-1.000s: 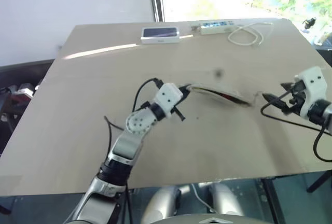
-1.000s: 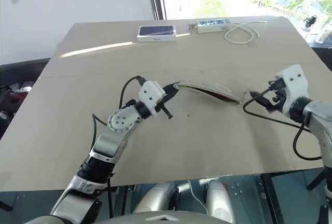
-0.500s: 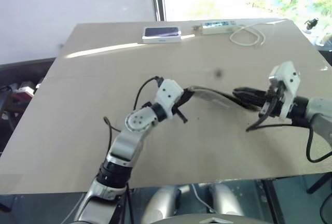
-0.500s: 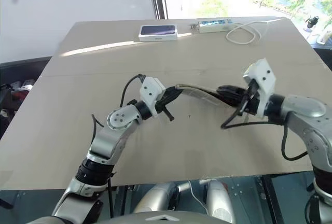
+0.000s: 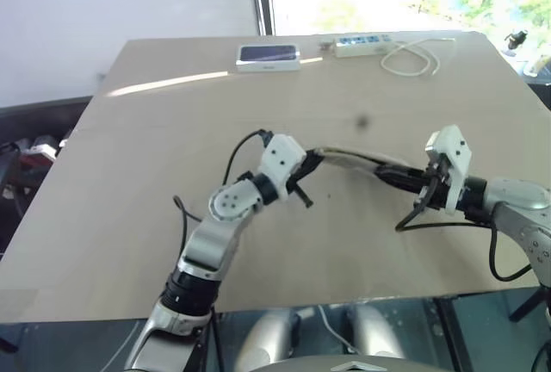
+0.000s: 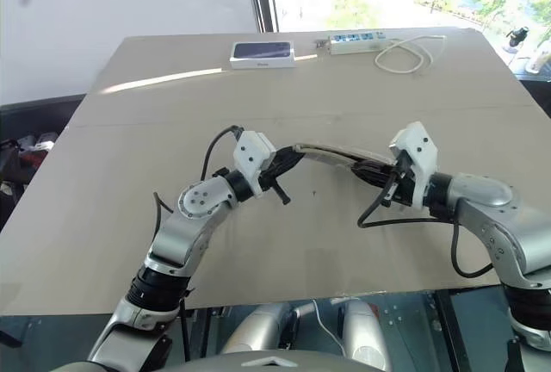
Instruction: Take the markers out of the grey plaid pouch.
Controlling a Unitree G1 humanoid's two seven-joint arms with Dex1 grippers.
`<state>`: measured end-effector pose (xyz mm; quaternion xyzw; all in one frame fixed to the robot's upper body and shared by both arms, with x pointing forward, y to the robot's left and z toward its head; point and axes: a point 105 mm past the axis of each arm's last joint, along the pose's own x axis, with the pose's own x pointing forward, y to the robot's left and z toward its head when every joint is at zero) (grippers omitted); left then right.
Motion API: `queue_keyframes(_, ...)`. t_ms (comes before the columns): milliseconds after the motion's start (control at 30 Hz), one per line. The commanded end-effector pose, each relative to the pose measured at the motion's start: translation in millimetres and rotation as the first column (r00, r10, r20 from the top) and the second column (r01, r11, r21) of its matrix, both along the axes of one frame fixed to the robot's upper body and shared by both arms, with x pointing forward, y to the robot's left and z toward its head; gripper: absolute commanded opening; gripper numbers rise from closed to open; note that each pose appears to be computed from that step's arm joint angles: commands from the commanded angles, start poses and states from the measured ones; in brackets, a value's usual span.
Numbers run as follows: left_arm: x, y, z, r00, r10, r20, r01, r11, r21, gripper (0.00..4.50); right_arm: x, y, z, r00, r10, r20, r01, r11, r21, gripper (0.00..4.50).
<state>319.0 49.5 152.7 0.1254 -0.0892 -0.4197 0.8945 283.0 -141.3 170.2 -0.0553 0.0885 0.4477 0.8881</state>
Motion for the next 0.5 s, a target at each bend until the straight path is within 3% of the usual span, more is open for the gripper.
queue_keyframes(33, -8, -4, 15, 0.996, -0.035, 0.082, 0.036, 0.999, -0.012, 0.00, 3, -11, 13, 0.998, -0.057, 0.024, 0.054, 0.994, 0.090, 0.20)
queue_keyframes(333, -9, -6, 16, 0.995, -0.052, 0.088, 0.053, 0.999, -0.012, 0.00, 2, -15, -5, 0.996, -0.081, -0.041, 0.086, 0.987, 0.139, 0.20)
queue_keyframes(500, -14, -12, 12, 0.994, -0.078, 0.073, 0.079, 0.997, -0.015, 0.00, 10, -7, -27, 0.993, -0.119, -0.018, 0.120, 0.993, 0.023, 0.20)
